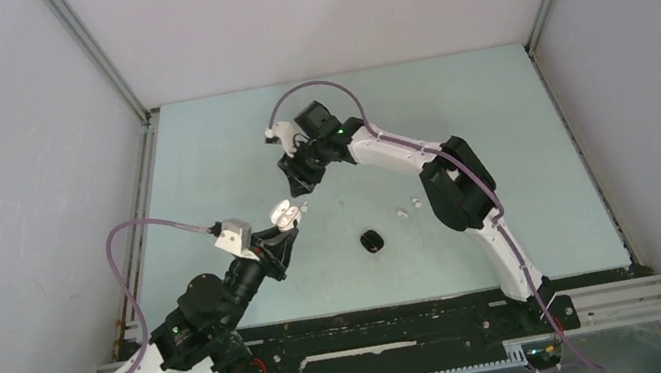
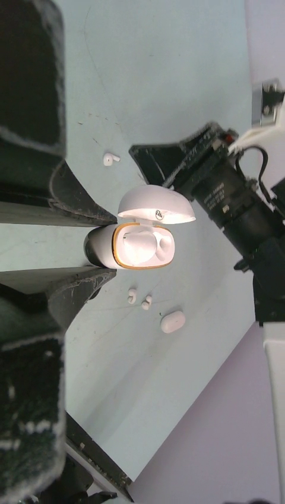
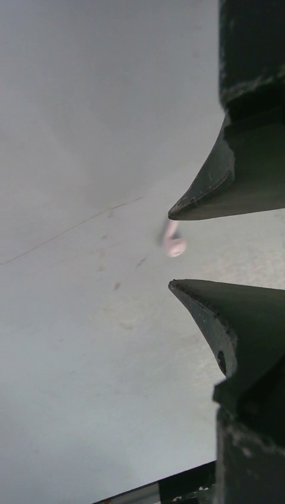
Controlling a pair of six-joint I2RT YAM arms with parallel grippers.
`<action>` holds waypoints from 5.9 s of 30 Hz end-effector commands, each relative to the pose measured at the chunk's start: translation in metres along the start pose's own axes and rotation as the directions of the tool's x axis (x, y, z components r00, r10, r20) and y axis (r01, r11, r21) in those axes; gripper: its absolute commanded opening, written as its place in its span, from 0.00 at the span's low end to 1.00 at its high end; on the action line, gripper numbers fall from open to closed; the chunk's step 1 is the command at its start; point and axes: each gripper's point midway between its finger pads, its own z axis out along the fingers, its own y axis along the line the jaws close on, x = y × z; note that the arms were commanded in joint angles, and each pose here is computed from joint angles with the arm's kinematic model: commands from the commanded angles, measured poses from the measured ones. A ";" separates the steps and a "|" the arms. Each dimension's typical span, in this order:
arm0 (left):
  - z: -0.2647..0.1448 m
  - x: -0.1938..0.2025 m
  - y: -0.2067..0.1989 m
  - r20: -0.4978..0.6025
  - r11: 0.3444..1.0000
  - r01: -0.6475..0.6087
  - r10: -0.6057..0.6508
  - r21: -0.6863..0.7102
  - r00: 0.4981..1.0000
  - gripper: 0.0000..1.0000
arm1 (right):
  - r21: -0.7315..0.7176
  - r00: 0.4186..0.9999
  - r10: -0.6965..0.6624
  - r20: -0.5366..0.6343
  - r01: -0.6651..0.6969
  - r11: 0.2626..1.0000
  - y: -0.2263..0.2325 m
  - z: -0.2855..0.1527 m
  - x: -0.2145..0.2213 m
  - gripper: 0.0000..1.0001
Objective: Insert the wireless bluetooth earbuds into the charging case
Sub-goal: Pick up the earbud from the center of the board, then place the earbud in the charging case.
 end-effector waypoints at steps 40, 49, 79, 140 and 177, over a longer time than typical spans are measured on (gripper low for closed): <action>0.001 -0.016 -0.012 0.044 0.997 0.054 -0.056 0.050 0.997 0.00 | 0.070 0.934 -0.159 -0.321 0.190 0.979 0.004 0.033 0.052 0.41; 0.002 -0.016 -0.013 0.046 0.997 0.058 -0.060 0.055 0.997 0.00 | 0.090 0.926 -0.183 -0.331 0.224 0.970 0.000 0.040 0.052 0.40; 0.008 -0.012 -0.021 0.039 0.994 0.075 -0.078 0.079 0.996 0.00 | 0.137 0.897 -0.240 -0.372 0.309 0.941 -0.009 0.020 0.061 0.17; 0.048 -0.080 -0.122 0.348 0.880 0.023 -0.212 0.474 0.913 0.00 | 0.082 0.626 -0.186 0.757 0.192 0.978 0.218 -0.323 -0.072 0.00; 0.044 -0.082 -0.129 0.335 0.850 0.069 -0.280 0.523 0.900 0.00 | 0.207 0.539 -0.337 0.772 0.288 0.935 0.211 -0.323 -0.067 0.00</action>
